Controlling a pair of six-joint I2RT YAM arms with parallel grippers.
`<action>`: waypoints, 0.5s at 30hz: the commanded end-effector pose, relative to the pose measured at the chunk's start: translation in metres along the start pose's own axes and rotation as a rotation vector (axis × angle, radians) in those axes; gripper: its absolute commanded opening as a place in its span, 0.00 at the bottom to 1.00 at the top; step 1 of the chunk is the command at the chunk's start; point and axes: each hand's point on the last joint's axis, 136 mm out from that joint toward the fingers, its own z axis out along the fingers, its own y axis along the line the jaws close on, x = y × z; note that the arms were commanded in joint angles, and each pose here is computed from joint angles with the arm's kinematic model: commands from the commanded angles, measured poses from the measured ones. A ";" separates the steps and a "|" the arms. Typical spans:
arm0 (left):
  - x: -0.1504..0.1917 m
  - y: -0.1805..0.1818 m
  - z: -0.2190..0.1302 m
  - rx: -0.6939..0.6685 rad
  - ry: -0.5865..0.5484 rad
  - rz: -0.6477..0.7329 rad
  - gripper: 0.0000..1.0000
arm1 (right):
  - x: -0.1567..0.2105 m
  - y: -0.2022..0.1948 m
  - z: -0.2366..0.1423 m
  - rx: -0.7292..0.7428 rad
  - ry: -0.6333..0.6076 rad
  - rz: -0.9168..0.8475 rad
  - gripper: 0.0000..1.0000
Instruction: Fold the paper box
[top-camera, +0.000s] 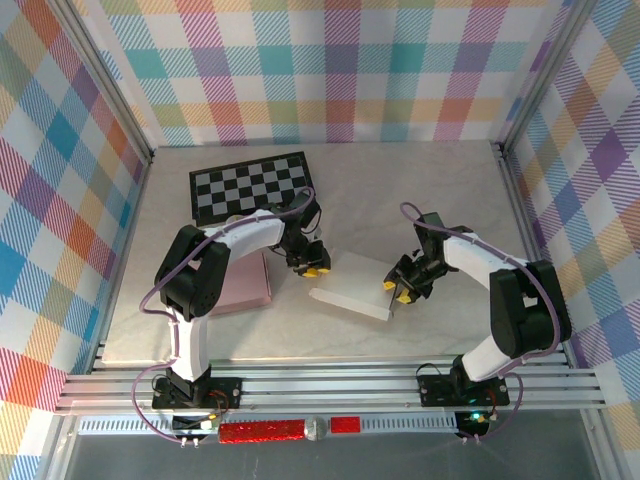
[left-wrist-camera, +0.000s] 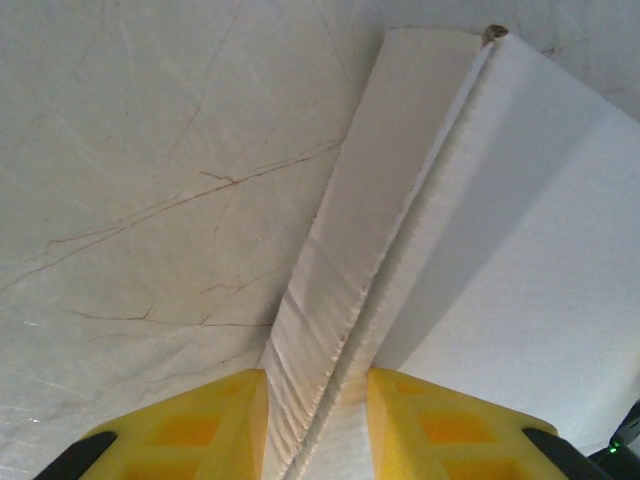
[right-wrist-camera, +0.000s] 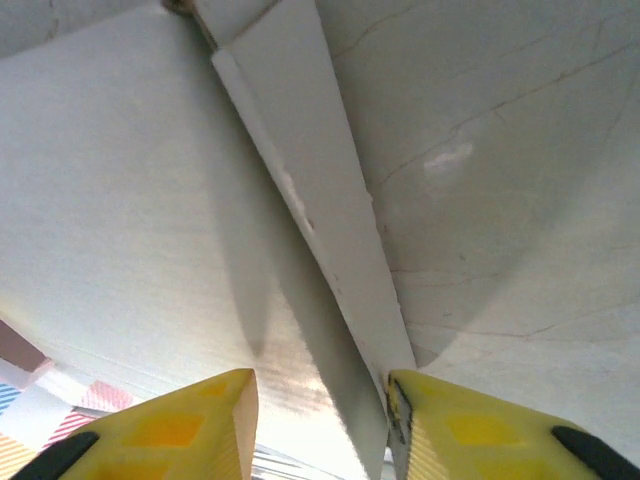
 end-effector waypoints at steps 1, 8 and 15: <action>0.011 0.006 -0.002 -0.037 0.013 0.020 0.32 | 0.002 -0.008 0.001 0.054 0.008 -0.027 0.42; 0.011 0.006 -0.001 -0.030 0.011 0.024 0.32 | -0.002 -0.012 0.007 0.080 0.021 -0.075 0.43; 0.010 0.003 -0.001 -0.021 0.005 0.027 0.32 | -0.003 -0.017 0.008 0.111 0.023 -0.107 0.44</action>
